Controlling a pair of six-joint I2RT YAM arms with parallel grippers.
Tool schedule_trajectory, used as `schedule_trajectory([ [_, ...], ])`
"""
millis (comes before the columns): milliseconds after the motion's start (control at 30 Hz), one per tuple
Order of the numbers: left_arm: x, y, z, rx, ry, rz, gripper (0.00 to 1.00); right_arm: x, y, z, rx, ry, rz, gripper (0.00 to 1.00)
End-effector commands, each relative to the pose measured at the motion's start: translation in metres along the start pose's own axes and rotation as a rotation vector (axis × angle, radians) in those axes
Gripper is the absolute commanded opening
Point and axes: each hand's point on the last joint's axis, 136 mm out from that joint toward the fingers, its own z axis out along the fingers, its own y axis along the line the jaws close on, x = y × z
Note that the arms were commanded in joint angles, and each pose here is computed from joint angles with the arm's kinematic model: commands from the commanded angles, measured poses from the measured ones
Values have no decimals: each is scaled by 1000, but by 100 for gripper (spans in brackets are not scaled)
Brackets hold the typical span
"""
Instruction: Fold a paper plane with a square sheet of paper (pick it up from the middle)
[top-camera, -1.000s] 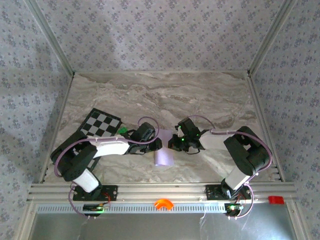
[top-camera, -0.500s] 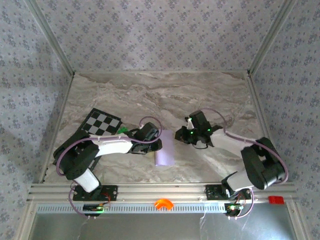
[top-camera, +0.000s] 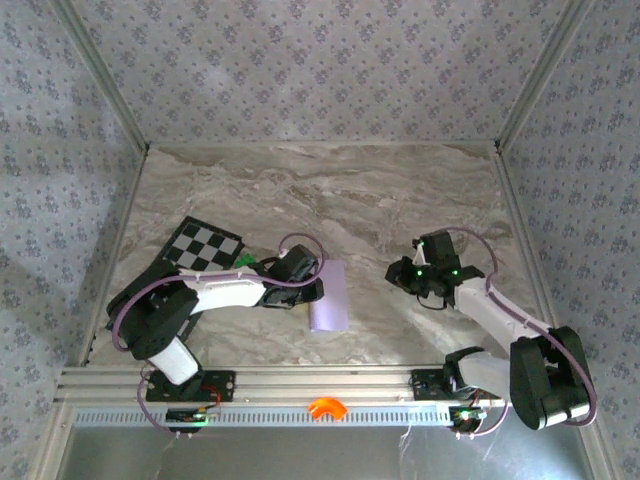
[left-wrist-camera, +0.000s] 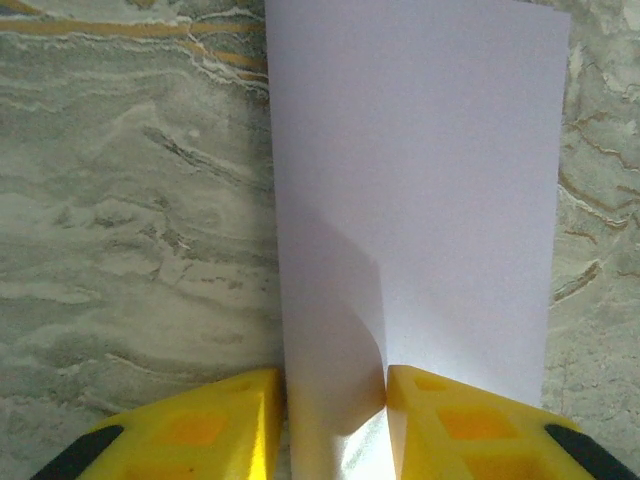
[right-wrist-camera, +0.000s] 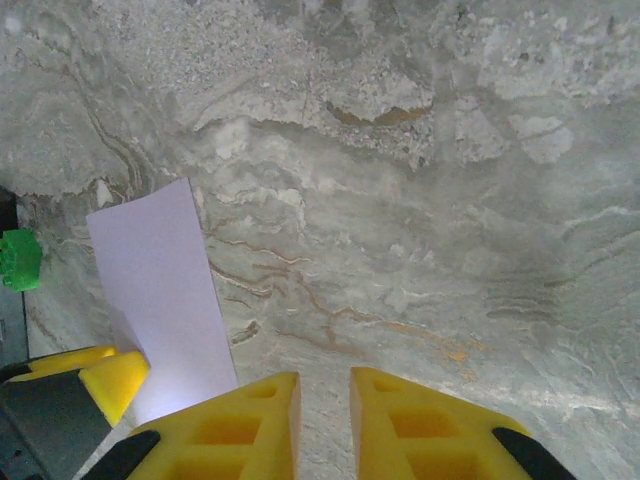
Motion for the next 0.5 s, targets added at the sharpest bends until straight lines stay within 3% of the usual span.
schedule_trajectory([
  [0,2,27,4,-125,0,4,34,8,-6,3,5,26,4,22],
  [467,4,34,6,-170,16,19,36,8,-4,4,-13,24,12,23],
])
